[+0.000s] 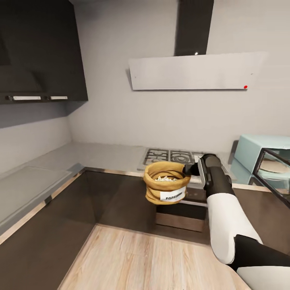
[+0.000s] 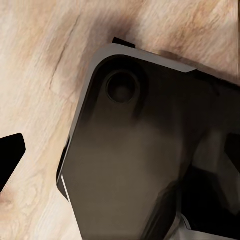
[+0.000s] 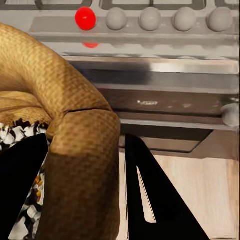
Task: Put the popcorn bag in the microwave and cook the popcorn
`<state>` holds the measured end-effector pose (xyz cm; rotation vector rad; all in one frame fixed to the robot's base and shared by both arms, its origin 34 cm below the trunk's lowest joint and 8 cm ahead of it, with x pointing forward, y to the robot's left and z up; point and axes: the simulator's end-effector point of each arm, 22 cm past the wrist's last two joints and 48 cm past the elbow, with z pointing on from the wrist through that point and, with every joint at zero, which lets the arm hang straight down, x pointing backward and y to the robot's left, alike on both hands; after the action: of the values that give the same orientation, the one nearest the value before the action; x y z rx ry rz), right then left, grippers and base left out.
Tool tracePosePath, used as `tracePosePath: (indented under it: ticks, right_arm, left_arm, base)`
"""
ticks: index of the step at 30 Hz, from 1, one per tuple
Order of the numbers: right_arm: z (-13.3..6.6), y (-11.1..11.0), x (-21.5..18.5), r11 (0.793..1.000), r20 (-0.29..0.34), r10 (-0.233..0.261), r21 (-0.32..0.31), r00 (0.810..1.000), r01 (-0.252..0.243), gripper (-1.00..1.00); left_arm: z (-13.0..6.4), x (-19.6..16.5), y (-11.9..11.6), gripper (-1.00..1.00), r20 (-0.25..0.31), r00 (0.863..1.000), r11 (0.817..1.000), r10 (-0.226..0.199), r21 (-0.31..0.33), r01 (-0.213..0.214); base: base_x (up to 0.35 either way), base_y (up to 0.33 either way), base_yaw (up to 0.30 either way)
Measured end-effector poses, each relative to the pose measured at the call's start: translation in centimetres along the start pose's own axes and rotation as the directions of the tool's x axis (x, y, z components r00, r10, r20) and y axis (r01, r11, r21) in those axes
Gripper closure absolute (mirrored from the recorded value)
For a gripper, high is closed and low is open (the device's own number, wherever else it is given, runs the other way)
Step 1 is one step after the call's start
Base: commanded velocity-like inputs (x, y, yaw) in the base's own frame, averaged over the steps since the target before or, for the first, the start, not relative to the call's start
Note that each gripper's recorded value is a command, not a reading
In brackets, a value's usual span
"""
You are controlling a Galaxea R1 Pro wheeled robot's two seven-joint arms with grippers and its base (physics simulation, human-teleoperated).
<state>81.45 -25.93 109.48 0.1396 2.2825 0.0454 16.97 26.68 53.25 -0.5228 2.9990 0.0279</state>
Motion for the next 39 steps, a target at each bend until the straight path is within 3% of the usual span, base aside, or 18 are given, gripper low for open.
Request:
tracePosePath:
  ticks: [39]
  right_arm:
    - [-0.38, -0.5, -0.31, 1.0, 0.008, -0.002, 0.01, 1.0, 0.002, 1.0]
  left_arm:
    - [0.0, -0.21, -0.2, -1.0, 0.006, 1.0, 1.0, 0.003, 0.004, -0.003]
  base:
    - [0.0, 0.0, -0.268]
